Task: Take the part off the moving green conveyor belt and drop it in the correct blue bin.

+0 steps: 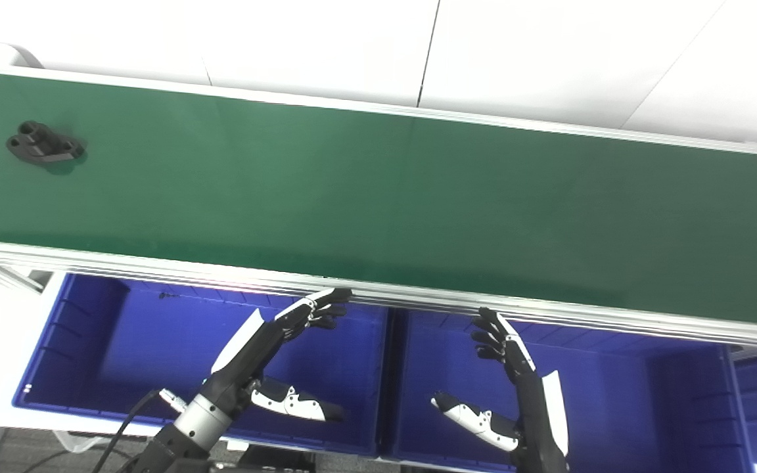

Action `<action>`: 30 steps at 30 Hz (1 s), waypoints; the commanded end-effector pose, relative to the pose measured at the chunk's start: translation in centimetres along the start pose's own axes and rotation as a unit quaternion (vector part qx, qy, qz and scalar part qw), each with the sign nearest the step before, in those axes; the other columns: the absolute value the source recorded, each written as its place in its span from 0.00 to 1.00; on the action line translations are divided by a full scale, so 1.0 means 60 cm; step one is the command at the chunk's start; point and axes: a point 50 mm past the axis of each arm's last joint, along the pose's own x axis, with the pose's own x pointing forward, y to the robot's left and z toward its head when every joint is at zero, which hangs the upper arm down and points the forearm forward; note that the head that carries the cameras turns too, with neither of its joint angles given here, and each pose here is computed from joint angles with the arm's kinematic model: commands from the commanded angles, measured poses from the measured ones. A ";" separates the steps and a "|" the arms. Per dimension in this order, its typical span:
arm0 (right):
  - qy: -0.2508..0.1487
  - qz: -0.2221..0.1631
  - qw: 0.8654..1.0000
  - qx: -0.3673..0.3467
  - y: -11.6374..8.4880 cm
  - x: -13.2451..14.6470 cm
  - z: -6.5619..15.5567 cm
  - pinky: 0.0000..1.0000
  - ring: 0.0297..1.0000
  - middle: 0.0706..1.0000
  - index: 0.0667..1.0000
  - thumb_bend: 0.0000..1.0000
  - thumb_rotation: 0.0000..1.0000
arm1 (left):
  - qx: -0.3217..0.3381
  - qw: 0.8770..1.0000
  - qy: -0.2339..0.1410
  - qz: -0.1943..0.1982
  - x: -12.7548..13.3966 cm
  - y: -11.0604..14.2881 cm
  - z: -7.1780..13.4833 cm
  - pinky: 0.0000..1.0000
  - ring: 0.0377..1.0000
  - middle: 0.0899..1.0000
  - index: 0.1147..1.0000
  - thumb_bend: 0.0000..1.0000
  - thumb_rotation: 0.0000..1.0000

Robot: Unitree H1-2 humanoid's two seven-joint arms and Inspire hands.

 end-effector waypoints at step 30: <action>-0.035 -0.007 0.999 -0.010 0.070 0.012 0.016 0.72 0.77 0.81 0.87 0.75 0.52 | -0.052 0.998 -0.016 -0.015 -0.023 0.068 -0.010 0.77 0.84 0.88 0.85 0.75 0.15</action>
